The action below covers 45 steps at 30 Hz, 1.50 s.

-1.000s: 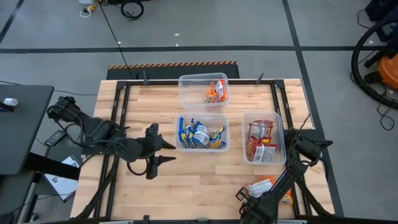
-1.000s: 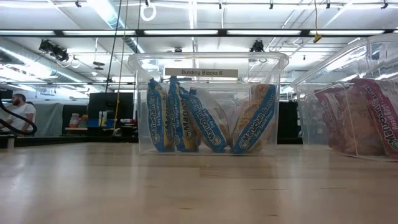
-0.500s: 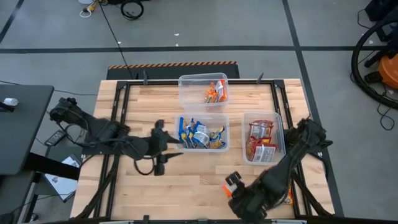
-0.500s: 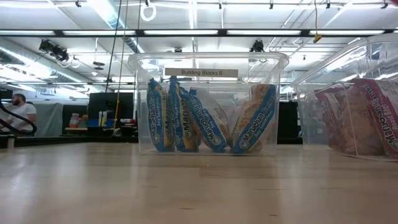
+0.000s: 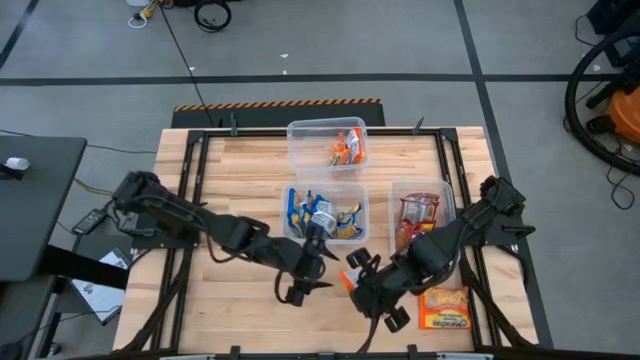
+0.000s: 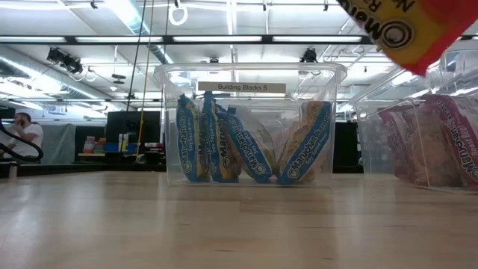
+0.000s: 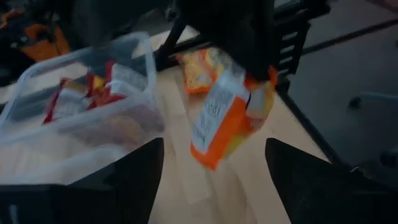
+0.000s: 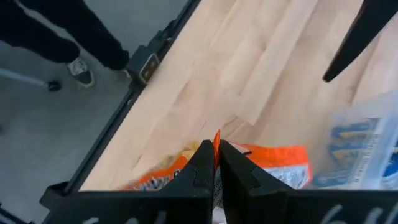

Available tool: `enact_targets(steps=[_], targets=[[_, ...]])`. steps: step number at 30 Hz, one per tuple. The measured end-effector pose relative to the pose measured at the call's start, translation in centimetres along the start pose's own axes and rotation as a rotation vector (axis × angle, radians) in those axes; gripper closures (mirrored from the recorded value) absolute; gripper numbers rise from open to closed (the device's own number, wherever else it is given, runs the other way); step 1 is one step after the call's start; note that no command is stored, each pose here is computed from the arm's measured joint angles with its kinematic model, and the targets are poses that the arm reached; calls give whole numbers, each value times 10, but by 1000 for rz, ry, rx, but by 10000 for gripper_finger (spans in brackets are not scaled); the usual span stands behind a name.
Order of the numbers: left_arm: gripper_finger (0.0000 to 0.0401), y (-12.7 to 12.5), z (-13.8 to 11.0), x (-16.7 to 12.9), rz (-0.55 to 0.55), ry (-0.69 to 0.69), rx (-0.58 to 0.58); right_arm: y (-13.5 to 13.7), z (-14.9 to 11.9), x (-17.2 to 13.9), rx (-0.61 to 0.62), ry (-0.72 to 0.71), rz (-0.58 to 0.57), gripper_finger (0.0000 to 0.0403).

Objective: Sort Maruchan noodles
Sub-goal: Put the orange noodle pack into the top transparent bin

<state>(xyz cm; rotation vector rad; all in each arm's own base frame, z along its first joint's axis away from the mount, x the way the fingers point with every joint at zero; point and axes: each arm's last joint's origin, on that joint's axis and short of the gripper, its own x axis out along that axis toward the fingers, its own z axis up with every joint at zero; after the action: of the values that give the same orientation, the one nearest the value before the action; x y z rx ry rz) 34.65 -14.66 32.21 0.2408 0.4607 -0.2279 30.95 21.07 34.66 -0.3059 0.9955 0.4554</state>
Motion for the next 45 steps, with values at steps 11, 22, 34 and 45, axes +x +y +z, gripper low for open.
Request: enact_targets(steps=[11, 22, 34, 45], targets=[[118, 0, -8, 28, -97, -23, 16, -4, 4, -3, -9, -53, -36, 390], [139, -1, -6, 36, -104, -84, 108, -13, 11, -5, -40, -120, -100, 390], [234, -1, -8, 35, -108, -70, 140, -16, 14, -7, -48, -156, -92, 389], [335, -1, -7, 35, -134, -76, 135, -16, 12, -7, 2, -136, -81, 384]])
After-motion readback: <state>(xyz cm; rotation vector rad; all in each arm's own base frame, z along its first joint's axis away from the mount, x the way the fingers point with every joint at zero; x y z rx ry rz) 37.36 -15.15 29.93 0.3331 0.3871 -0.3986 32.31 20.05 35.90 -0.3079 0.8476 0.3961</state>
